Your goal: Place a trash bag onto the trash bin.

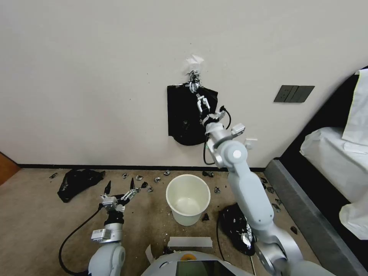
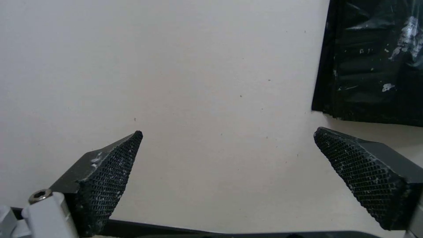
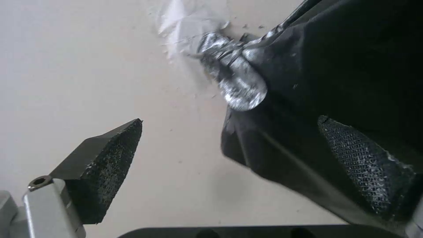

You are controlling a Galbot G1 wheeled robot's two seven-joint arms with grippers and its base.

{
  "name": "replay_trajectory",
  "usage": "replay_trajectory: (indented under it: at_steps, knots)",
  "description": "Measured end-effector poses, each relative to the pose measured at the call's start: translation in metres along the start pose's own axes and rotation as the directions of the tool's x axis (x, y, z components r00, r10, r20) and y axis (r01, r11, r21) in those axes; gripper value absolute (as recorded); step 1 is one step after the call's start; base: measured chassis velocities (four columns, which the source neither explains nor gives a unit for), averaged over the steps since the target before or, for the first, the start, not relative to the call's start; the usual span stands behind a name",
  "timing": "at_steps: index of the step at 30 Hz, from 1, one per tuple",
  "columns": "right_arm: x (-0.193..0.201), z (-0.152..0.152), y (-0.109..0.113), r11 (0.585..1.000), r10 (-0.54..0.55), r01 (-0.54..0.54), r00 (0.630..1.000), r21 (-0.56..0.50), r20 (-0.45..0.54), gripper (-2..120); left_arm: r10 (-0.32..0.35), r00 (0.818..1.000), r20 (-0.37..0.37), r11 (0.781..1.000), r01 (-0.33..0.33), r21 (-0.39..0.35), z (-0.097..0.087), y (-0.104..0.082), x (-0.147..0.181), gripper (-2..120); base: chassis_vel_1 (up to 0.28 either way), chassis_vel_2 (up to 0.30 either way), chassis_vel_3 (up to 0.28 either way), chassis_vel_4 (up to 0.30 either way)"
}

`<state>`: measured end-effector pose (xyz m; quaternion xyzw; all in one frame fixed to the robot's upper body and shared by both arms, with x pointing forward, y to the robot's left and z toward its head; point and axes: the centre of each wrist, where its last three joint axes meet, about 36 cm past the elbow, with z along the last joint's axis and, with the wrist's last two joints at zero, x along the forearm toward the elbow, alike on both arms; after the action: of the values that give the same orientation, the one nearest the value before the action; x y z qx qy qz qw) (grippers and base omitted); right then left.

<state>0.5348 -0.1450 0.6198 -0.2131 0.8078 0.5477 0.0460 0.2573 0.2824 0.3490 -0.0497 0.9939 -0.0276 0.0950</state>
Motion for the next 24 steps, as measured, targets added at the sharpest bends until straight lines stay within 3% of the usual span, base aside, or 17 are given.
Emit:
replay_trajectory:
  at_steps: [7, 24]
  knots:
    - [-0.043, 0.008, -0.002, 1.0, 0.009, -0.01, 1.0, -0.024, -0.024, 100, -0.027, 1.0, 0.01, 1.0, 0.027, -0.001, -0.001, 0.004, 0.001, 100, 0.0, 0.0, 0.0, 0.0]
    - [-0.082, 0.015, 0.008, 0.999, 0.007, -0.009, 0.999, -0.05, -0.04, 100, -0.054, 0.998, 0.022, 0.999, 0.054, -0.002, -0.003, 0.007, 0.003, 100, 0.0, 0.0, 0.0, 0.0]
